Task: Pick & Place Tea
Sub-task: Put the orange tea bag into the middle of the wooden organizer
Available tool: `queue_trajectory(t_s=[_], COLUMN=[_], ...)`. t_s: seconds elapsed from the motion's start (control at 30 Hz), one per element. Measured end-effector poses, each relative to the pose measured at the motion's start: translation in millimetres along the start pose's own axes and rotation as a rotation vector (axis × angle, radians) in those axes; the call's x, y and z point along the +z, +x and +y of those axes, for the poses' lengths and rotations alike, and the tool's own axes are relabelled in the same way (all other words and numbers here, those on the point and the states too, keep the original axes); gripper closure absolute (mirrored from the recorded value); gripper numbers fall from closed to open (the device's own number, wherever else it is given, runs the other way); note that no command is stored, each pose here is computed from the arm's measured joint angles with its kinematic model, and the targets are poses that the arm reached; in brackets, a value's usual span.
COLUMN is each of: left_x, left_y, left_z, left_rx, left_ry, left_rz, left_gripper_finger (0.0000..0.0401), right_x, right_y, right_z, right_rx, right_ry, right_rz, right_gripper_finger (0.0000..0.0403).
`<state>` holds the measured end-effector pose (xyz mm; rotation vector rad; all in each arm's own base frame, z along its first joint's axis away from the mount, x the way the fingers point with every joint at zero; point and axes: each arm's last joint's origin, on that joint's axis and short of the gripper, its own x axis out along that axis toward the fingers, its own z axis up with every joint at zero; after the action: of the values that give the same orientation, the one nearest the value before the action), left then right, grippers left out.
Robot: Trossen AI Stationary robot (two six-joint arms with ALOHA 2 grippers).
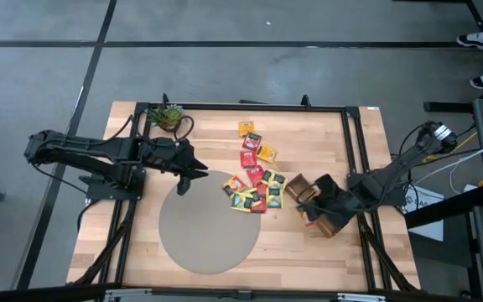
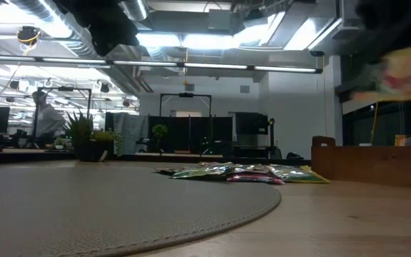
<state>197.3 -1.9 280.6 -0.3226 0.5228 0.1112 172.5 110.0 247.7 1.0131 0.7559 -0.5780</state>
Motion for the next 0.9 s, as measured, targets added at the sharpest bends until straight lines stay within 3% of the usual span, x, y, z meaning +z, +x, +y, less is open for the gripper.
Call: queue_trajectory(t_s=[0.33,0.53,0.73,0.9], left_x=[1,1,5,20], left_y=[0,0,2,20], left_z=[2,2,1,-2], left_rx=[0.009,0.009,-0.009,-0.101], left_ry=[-0.018,-0.018,-0.045,-0.100], left_rz=[-0.003,-0.003,-0.045,-0.154], left_gripper_finger=[0.0299,0.0301,0.0303,0.0303], right_x=[-1,3,17,33], right_y=[-6,-5,-11,-16], right_z=[-20,-21,-5,13], right_rx=[-0.163,-0.178,-0.107,-0.017], right_ry=[0.011,0.036,0.035,0.027], right_rz=[-0.079,-0.089,-0.192,-0.323], right_gripper_finger=[0.0401,0.0400,0.0400,0.0401])
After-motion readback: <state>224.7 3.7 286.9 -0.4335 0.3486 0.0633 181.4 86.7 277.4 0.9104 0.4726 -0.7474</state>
